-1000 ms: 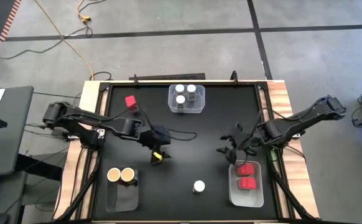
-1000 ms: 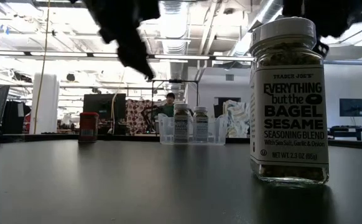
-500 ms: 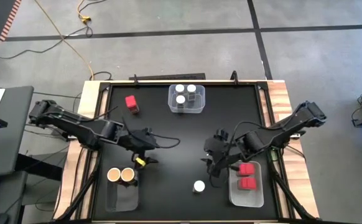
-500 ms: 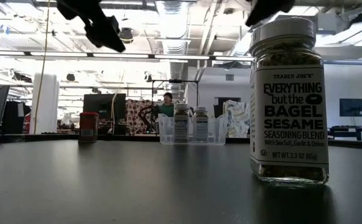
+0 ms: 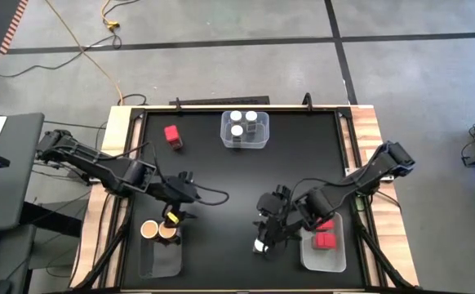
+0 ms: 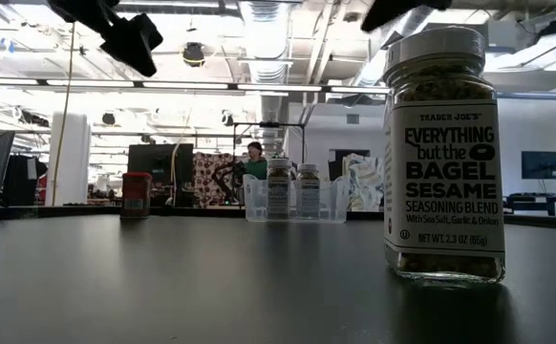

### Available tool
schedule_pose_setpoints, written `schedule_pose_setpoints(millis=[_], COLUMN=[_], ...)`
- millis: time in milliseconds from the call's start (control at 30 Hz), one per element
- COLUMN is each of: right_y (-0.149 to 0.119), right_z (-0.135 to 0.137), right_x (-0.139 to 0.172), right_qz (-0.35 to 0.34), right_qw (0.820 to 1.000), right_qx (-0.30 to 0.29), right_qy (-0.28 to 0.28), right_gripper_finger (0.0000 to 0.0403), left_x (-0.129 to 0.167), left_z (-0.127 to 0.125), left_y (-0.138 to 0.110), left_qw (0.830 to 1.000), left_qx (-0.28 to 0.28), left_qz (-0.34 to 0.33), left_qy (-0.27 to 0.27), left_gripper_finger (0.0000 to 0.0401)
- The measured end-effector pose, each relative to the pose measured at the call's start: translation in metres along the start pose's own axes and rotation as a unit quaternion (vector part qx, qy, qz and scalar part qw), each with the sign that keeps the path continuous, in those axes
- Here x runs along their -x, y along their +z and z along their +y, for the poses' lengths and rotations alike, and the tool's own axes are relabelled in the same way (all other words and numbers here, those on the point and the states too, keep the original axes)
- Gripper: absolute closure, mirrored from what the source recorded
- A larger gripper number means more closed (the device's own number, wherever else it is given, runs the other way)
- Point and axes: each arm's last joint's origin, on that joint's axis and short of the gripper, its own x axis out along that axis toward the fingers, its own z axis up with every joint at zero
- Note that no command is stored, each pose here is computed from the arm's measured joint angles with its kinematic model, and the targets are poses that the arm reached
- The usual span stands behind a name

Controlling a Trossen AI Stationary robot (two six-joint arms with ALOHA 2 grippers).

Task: Sort spices by type
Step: Put the white spice bottle into the transparent bin

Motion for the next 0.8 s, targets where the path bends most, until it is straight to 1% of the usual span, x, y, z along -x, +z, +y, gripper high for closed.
schedule_pose_setpoints(millis=[67, 167, 267, 400, 633, 800], right_y=[0.001, 0.004, 0.004, 0.002, -0.007, -0.016], right_z=[0.010, 0.027, 0.041, 0.055, 0.068, 0.070], right_x=[0.001, 0.003, 0.006, -0.003, -0.033, -0.039], right_qz=[-0.002, 0.005, 0.033, 0.085, 0.147, 0.169], right_qw=[1.000, 1.000, 0.999, 0.995, 0.987, 0.982], right_qx=[-0.003, 0.009, 0.034, 0.055, 0.065, 0.077], right_qy=[0.010, 0.014, -0.005, -0.017, -0.013, -0.022], right_gripper_finger=[0.0088, 0.0088, 0.0088, 0.0088, 0.0088, 0.0088], left_x=[0.000, 0.000, 0.000, 0.000, 0.000, 0.000], left_z=[-0.001, -0.001, 0.000, 0.000, 0.000, 0.000], left_y=[-0.001, -0.002, -0.002, -0.002, -0.002, -0.002], left_qw=[1.000, 1.000, 1.000, 1.000, 1.000, 1.000], left_qx=[-0.009, -0.013, -0.013, -0.007, -0.006, -0.006], left_qz=[0.004, 0.008, 0.009, 0.009, 0.008, 0.009], left_qy=[0.000, 0.000, 0.000, 0.000, 0.000, 0.000], left_gripper_finger=[0.0105, 0.0105, 0.0105, 0.0105, 0.0105, 0.0105])
